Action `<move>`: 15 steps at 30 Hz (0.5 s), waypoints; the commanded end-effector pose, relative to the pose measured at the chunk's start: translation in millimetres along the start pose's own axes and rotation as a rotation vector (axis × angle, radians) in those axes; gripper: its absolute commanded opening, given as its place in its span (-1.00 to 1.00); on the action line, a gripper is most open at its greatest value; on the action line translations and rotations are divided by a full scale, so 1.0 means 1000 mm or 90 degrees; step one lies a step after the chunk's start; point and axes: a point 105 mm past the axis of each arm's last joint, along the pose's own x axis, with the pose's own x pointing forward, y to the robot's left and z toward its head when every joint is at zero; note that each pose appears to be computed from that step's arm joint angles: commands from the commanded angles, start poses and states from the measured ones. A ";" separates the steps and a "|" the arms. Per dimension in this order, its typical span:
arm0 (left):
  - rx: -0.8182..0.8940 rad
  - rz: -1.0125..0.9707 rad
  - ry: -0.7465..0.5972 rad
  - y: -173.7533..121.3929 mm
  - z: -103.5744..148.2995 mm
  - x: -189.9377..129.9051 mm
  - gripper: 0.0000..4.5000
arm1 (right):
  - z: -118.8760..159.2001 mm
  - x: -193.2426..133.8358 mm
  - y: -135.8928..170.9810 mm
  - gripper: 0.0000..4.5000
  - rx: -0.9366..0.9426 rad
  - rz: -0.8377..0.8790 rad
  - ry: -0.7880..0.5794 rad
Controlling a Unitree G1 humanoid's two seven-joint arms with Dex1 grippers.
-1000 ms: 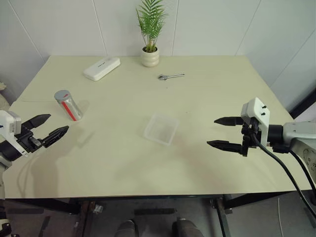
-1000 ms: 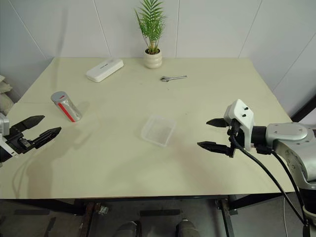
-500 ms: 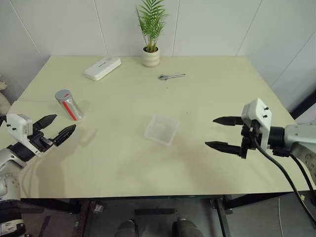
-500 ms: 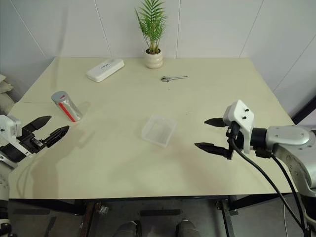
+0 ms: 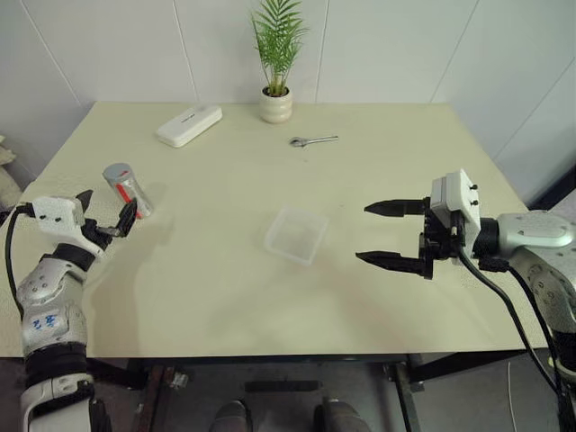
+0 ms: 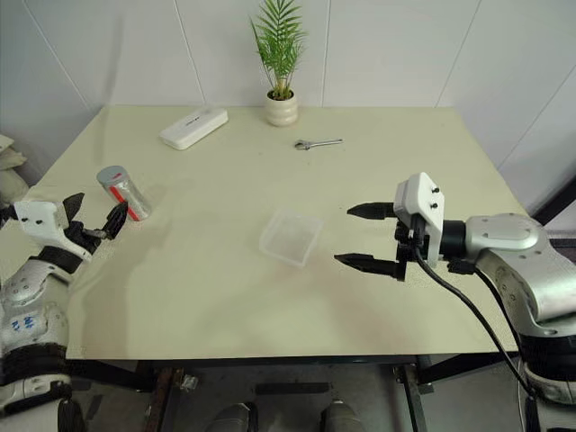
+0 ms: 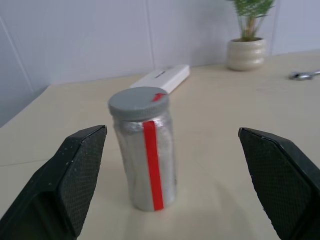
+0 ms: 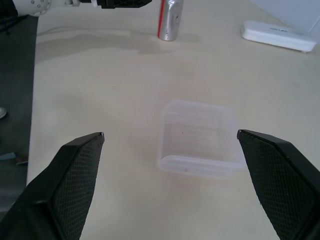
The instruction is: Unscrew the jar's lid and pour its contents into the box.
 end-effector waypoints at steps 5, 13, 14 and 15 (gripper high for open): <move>-0.016 0.083 0.017 0.013 -0.009 0.018 1.00 | 0.006 0.003 -0.008 1.00 -0.038 -0.017 -0.013; -0.023 0.107 0.019 0.011 -0.017 0.025 1.00 | 0.006 0.008 -0.011 1.00 -0.041 -0.028 -0.015; -0.024 0.107 0.019 0.011 -0.016 0.027 1.00 | 0.006 0.008 -0.011 1.00 -0.040 -0.030 -0.013; -0.026 0.107 0.018 0.010 -0.016 0.028 1.00 | 0.006 0.008 -0.011 1.00 -0.040 -0.031 -0.012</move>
